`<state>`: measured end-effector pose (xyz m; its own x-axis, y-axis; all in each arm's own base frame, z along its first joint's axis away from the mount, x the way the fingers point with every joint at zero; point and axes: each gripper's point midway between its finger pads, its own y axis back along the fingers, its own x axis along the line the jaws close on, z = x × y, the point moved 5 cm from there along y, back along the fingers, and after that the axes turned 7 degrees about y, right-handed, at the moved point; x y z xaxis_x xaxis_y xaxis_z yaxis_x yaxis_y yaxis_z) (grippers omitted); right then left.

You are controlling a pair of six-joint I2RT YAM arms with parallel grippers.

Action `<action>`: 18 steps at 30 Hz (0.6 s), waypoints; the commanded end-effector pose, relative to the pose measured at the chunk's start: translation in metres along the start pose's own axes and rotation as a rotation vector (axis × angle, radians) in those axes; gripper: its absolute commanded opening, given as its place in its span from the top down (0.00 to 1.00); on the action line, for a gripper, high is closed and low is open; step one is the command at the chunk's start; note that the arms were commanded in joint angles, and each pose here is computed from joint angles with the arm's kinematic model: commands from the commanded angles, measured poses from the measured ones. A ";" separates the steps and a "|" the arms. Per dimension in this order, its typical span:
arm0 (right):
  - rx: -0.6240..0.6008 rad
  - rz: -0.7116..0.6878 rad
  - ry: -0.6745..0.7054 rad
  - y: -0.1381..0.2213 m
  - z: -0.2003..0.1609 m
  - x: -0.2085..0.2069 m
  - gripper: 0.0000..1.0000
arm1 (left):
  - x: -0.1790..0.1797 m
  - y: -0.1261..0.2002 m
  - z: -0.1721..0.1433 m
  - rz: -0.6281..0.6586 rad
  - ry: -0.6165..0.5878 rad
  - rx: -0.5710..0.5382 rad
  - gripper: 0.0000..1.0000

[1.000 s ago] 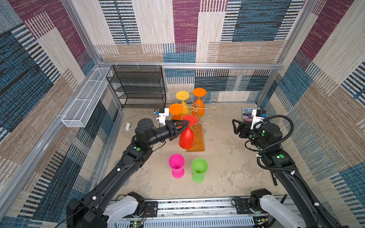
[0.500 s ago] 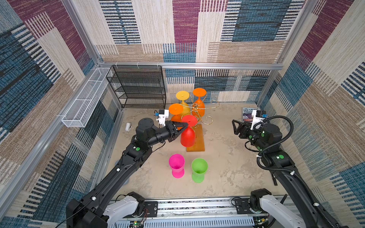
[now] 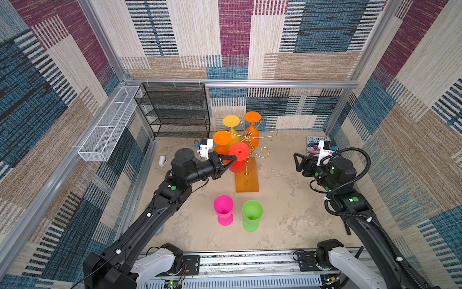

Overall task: Take the wine glass off the wine glass rack
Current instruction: Pick up the wine glass from the wine glass rack.

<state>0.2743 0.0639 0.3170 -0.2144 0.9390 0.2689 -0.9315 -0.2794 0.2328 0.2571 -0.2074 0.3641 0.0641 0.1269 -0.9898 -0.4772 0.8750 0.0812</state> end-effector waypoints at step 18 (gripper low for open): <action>-0.042 0.020 0.005 0.001 0.007 0.003 0.21 | -0.018 0.010 0.011 -0.019 0.022 -0.086 1.00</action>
<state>0.2743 0.0632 0.3172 -0.2133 0.9391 0.2693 -0.9327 -0.2777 0.2299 0.2586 -0.1973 0.3769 0.0479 0.1110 -0.9927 -0.5308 0.8447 0.0688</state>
